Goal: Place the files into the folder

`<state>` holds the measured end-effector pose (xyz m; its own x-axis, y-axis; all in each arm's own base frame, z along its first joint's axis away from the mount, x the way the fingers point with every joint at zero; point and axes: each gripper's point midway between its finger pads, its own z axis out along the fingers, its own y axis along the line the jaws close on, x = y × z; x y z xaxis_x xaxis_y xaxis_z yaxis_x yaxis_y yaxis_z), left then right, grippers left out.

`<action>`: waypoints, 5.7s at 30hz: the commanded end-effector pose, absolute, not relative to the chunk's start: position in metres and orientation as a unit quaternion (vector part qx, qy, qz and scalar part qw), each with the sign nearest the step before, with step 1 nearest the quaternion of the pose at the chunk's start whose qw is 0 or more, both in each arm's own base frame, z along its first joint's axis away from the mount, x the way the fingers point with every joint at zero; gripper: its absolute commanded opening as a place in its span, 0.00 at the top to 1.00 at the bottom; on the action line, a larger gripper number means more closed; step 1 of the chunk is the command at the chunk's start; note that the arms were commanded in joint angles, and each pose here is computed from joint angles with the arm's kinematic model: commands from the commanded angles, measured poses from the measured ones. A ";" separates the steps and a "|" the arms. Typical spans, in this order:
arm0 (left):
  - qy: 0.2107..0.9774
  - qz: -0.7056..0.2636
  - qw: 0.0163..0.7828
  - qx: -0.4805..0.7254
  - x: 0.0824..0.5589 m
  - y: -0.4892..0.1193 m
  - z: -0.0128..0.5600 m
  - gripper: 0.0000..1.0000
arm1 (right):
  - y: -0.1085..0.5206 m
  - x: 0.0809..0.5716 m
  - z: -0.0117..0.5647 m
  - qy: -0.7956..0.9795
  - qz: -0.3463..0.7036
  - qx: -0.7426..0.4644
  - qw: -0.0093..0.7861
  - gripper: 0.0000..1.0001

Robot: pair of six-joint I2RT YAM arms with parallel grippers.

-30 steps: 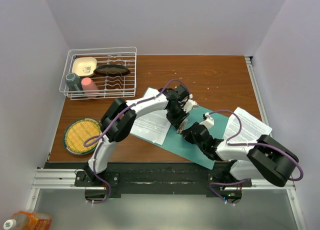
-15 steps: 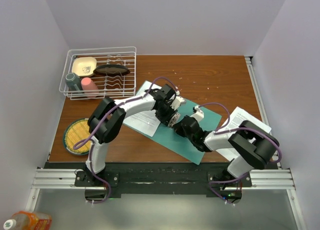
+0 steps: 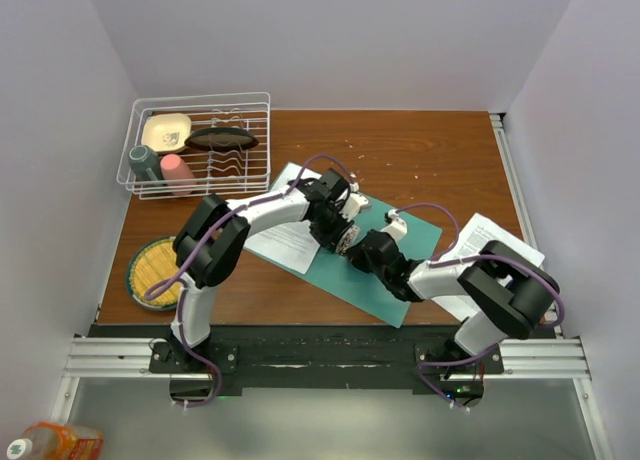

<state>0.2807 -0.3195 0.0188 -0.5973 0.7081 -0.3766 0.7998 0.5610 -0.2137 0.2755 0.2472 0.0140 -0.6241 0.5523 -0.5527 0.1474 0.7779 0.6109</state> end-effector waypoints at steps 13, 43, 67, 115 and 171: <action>0.846 -0.233 0.134 0.461 0.272 -0.347 0.065 0.80 | 0.176 0.219 -0.014 0.925 0.119 0.177 0.315 1.00; 0.865 -0.242 0.101 0.429 0.253 -0.350 0.039 0.82 | 0.187 0.209 -0.039 0.928 0.154 0.183 0.287 1.00; 0.866 -0.250 0.107 0.419 0.258 -0.363 0.039 0.83 | 0.179 0.197 -0.054 0.932 0.148 0.184 0.273 1.00; 0.839 -0.274 0.108 0.457 0.244 -0.394 0.049 0.89 | 0.176 0.179 -0.079 0.942 0.145 0.187 0.238 1.00; 0.898 -0.060 0.223 0.375 0.380 -0.283 0.031 0.87 | 0.277 0.237 0.092 0.882 0.347 0.078 0.311 1.00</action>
